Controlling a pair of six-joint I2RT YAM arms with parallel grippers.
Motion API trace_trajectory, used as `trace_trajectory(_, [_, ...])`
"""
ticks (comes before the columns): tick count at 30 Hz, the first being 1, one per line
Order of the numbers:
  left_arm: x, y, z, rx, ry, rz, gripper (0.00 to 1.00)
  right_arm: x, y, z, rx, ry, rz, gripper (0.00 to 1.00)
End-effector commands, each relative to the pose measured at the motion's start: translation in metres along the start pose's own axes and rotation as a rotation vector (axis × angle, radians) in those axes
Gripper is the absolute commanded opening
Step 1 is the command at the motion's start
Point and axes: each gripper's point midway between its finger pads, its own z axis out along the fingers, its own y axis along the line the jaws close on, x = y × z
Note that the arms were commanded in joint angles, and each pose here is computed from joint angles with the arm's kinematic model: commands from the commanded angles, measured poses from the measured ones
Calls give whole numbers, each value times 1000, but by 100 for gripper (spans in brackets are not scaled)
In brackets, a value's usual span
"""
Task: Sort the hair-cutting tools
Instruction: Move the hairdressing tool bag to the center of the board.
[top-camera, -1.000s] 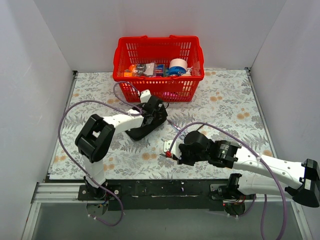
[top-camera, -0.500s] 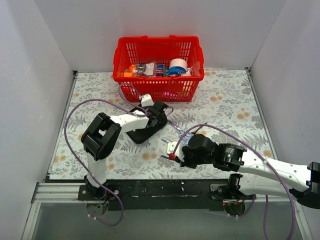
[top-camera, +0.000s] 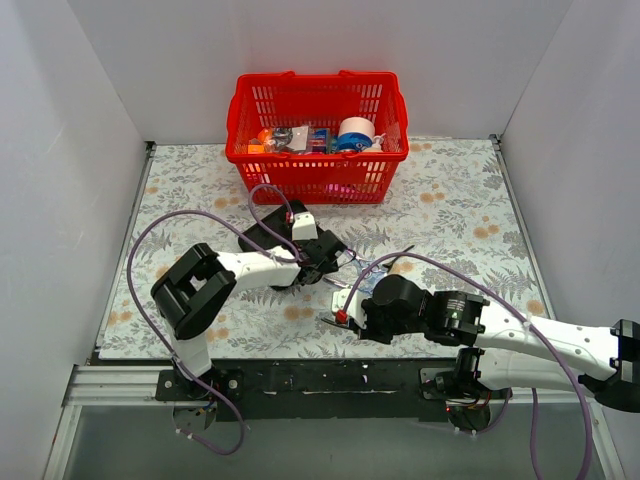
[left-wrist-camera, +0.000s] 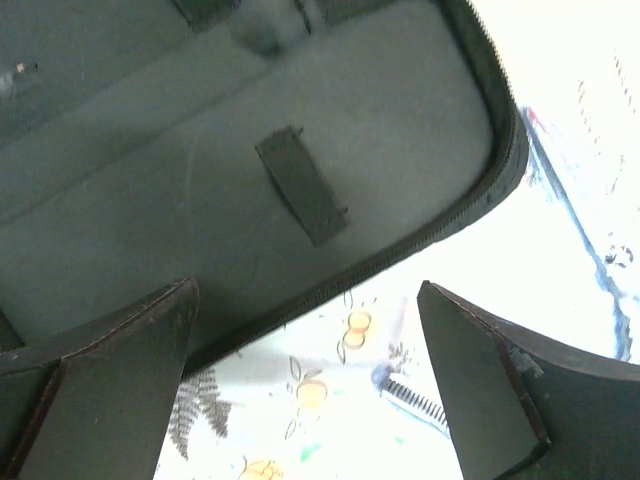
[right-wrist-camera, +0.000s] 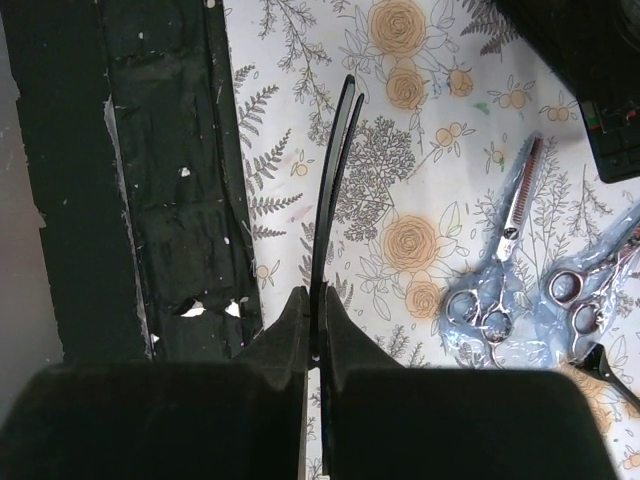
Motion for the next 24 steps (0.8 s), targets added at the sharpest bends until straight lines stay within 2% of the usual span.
trace_trajectory(1, [80, 37, -10, -33, 256, 96, 91, -7, 2, -1, 9, -33, 25, 1])
trace_trajectory(15, [103, 41, -30, 97, 296, 182, 87, -11, 8, -1, 6, -25, 32, 1])
trace_trajectory(17, [103, 44, -30, 95, 292, 187, 77, -13, 9, -1, 2, -27, 29, 1])
trace_trajectory(19, [104, 47, -29, 94, 289, 188, 57, -14, 10, 1, 0, -29, 26, 1])
trace_trajectory(20, [104, 47, -29, 90, 282, 187, 51, -15, 11, 1, -3, -29, 26, 1])
trace_trajectory(22, [104, 49, -27, 81, 283, 198, 44, -15, 13, 2, -8, -26, 24, 1])
trace_trajectory(24, [103, 52, -25, 63, 273, 207, 42, -14, 15, 3, -13, -22, 19, 1])
